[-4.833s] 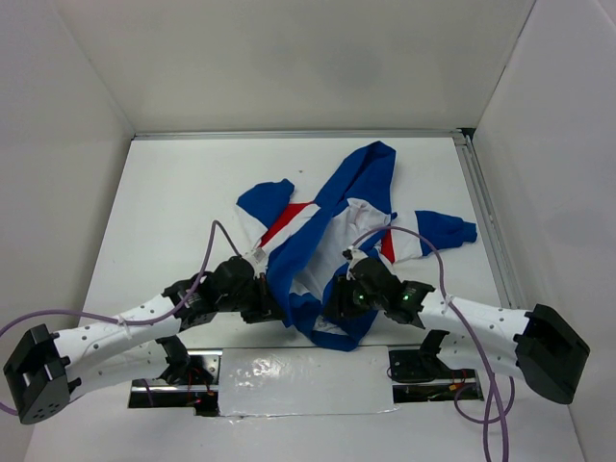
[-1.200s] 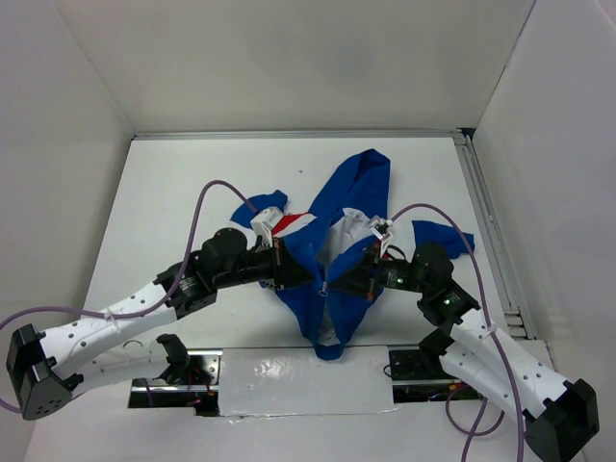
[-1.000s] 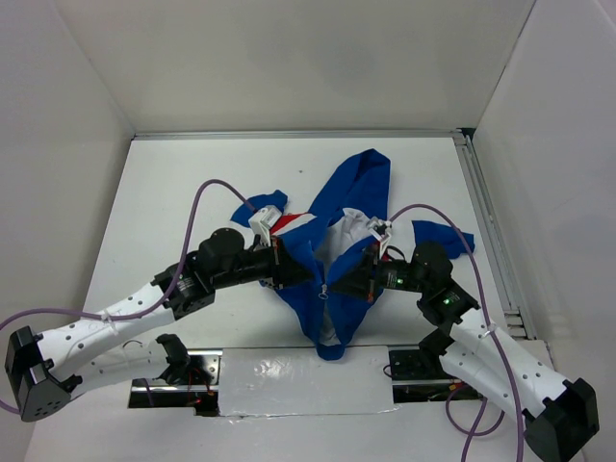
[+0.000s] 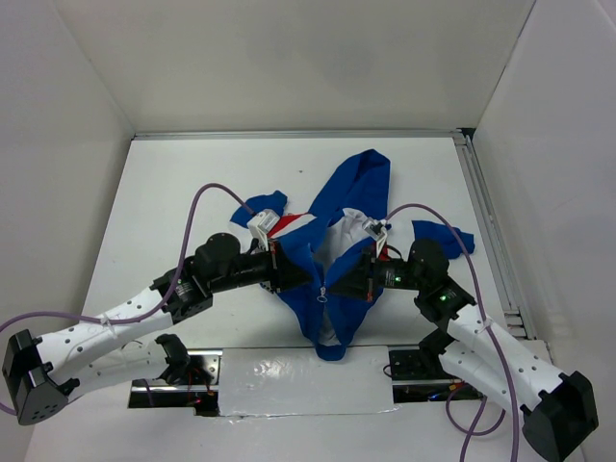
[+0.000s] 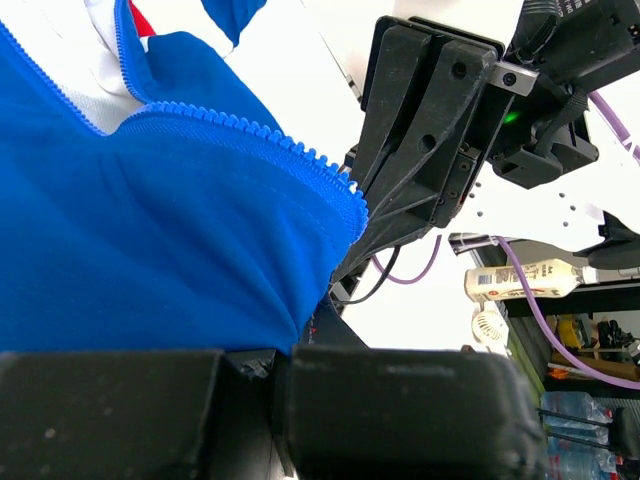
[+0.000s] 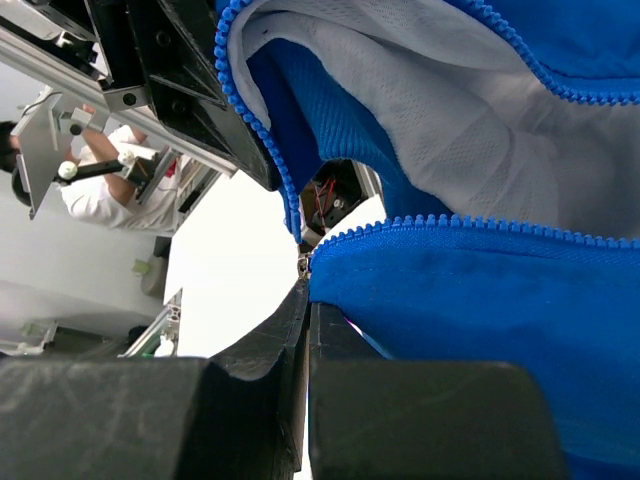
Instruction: Zip up the jacket
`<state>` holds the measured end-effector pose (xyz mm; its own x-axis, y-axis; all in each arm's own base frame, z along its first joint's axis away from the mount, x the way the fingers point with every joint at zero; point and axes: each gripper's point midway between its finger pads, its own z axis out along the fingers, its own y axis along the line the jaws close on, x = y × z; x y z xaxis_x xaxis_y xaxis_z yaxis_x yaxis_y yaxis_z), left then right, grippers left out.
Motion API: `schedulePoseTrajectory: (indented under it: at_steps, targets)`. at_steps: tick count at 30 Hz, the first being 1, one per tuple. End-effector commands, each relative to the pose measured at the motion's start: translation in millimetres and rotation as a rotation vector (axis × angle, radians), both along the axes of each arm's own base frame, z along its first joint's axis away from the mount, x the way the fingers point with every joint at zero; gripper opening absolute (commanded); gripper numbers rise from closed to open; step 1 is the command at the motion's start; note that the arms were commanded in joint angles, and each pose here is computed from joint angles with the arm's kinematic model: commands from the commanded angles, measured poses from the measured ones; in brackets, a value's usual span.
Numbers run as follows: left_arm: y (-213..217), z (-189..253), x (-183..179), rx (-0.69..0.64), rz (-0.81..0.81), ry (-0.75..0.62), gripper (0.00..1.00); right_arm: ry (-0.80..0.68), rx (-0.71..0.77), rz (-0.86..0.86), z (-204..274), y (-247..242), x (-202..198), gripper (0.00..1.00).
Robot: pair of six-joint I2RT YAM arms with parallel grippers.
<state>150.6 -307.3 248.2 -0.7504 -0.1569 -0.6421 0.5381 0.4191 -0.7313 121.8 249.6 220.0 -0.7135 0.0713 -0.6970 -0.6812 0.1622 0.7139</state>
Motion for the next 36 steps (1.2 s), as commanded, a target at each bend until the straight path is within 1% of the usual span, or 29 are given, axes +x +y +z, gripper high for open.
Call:
schedulePoseTrajectory:
  at_steps: [1, 14, 19, 22, 28, 35, 36]
  targets:
    - [-4, 21, 3, -0.062, -0.014, -0.084, 0.00, -0.078, 0.055, 0.017, 22, 1, 0, 0.00]
    - [-5, 18, 1, -0.061, -0.026, -0.088, 0.00, -0.094, 0.084, 0.031, 35, 3, 0, 0.00]
    - [-4, 17, 2, -0.065, -0.021, -0.089, 0.00, -0.118, 0.099, -0.006, 39, 2, 5, 0.00]
    - [-4, 15, 2, -0.057, -0.017, -0.088, 0.00, -0.113, 0.100, -0.009, 42, 2, 6, 0.00]
    - [-4, 20, -5, -0.083, -0.057, -0.109, 0.00, -0.092, 0.093, -0.006, 37, 5, 10, 0.00]
    - [-6, 20, -13, -0.093, -0.101, -0.096, 0.00, -0.130, 0.133, -0.022, 43, 3, 10, 0.00]
    - [-6, 20, -13, -0.096, -0.100, -0.089, 0.00, -0.167, 0.161, -0.023, 51, 2, 8, 0.00]
